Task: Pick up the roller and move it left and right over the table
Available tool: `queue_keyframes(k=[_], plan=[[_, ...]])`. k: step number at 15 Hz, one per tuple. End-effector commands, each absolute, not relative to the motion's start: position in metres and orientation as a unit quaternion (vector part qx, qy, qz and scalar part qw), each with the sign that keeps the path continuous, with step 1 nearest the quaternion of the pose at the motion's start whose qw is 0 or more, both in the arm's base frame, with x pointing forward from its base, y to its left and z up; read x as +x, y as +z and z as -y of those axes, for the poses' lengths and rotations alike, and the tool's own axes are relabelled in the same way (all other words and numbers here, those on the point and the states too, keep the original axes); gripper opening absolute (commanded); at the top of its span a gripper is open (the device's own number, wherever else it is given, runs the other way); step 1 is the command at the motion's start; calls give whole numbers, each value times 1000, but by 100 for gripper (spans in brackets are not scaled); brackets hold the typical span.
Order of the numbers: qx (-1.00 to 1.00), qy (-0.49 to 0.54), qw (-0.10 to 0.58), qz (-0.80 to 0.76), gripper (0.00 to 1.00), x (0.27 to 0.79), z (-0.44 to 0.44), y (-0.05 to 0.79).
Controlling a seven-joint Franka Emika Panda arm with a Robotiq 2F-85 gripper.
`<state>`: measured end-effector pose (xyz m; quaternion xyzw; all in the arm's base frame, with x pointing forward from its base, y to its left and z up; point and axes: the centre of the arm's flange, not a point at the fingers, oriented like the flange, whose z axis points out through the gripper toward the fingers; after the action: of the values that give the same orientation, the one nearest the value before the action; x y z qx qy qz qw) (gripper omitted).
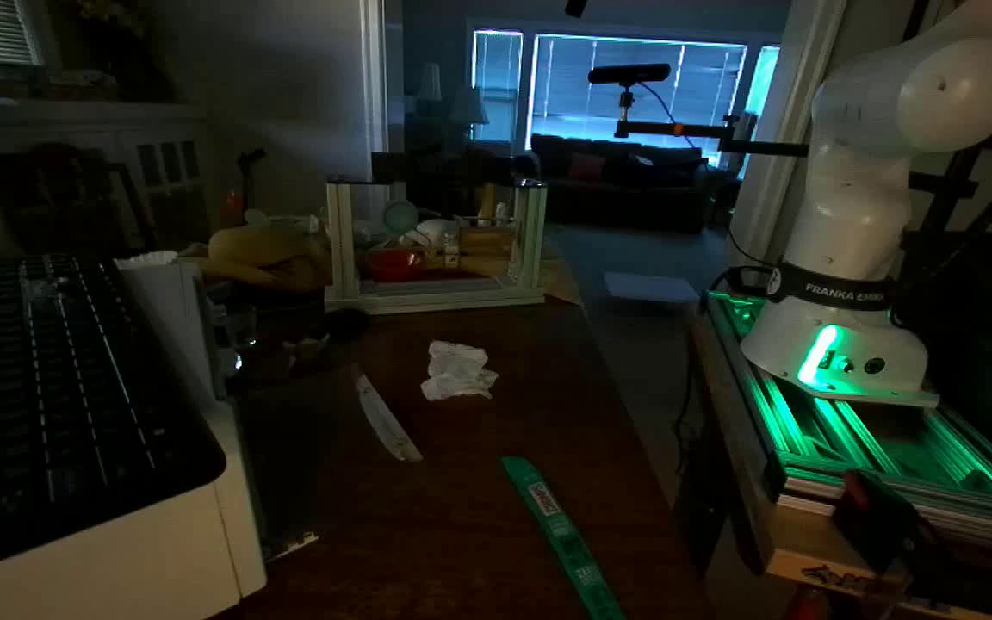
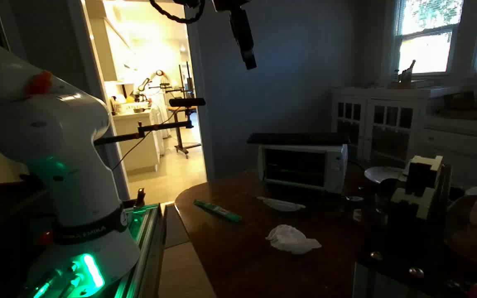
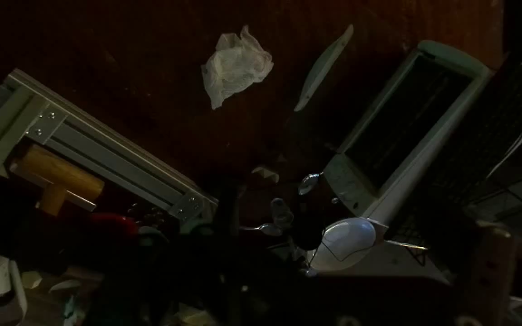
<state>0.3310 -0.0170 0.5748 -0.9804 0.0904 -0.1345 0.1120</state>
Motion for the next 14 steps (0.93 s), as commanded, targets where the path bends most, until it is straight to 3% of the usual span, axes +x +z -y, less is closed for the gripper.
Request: queue_keyframes(k=[1,10,14], plan=[[-980,-135,112,-90,100,331,17,575],[-980,-135,112,-90,100,331,17,575],[-973,-145,47,-174,100,367,41,553]])
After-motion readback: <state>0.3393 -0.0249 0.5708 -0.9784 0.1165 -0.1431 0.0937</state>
